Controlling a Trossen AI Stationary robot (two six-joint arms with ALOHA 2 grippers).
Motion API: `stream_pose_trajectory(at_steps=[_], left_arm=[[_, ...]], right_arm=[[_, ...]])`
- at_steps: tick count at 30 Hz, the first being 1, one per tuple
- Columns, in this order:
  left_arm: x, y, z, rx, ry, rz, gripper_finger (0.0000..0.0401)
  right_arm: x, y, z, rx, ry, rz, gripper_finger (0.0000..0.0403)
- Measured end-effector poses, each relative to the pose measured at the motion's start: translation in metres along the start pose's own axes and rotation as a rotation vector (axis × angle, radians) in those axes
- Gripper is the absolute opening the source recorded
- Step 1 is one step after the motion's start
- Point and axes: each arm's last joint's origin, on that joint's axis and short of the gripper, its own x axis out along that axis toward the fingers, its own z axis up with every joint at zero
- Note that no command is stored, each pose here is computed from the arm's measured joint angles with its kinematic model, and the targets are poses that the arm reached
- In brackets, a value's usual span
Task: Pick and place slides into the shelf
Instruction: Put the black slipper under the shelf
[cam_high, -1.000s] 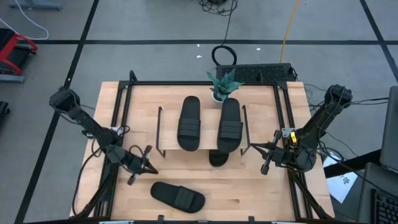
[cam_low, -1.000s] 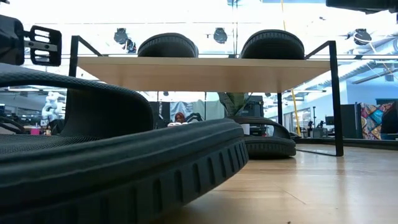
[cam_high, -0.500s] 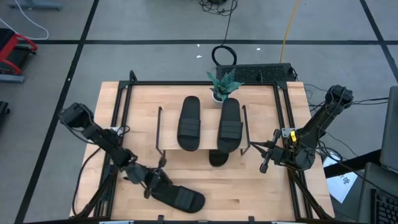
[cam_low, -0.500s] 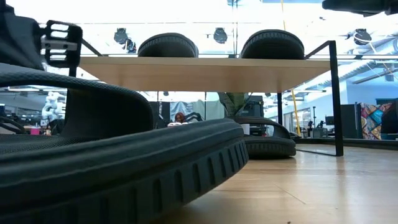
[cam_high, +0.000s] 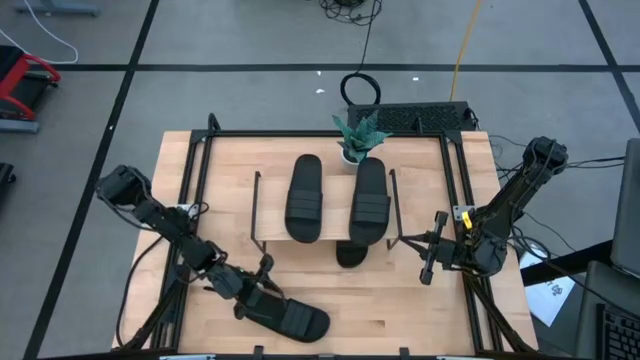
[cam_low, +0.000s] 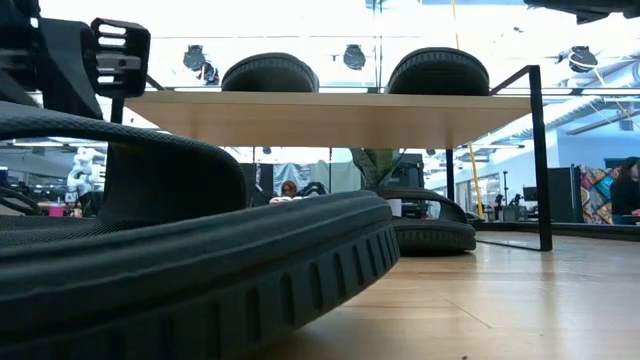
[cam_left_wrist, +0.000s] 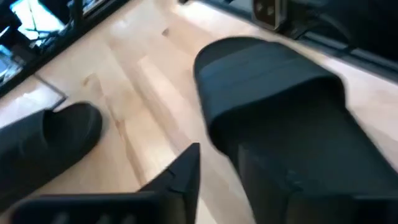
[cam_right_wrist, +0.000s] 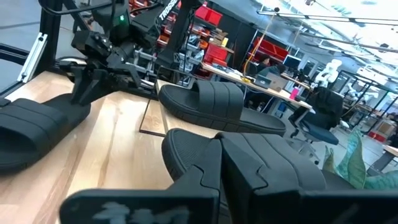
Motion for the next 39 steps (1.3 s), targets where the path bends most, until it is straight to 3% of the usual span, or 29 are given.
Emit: stream_pose_trajectory(at_steps=[6,11,19,29,33,39], left_arm=[[0.0,0.001,0.001,0.128,-0.009,-0.001,0.0203],[0.011,0.0,-0.002,0.214,-0.031,0.008,0.0244],[0.037,0.001,0.004,0.27,-0.054,0.033,0.0255],[0.06,0.009,0.001,0.23,-0.032,-0.012,0.0255],[0.06,0.011,0.0,0.23,-0.032,-0.018,0.0226],[0.06,0.013,0.0,0.248,-0.037,-0.017,0.0087]], right_arm=[[0.0,0.0,0.0,0.006,-0.002,0.0,0.0],[0.0,0.0,0.001,0.02,-0.002,0.0,0.0],[0.0,0.0,0.001,0.029,-0.003,0.0,0.0],[0.0,0.0,0.001,0.026,-0.002,0.0,0.0],[0.0,0.0,0.001,0.025,-0.002,0.0,0.0],[0.0,0.0,0.0,0.024,-0.002,0.0,0.0]])
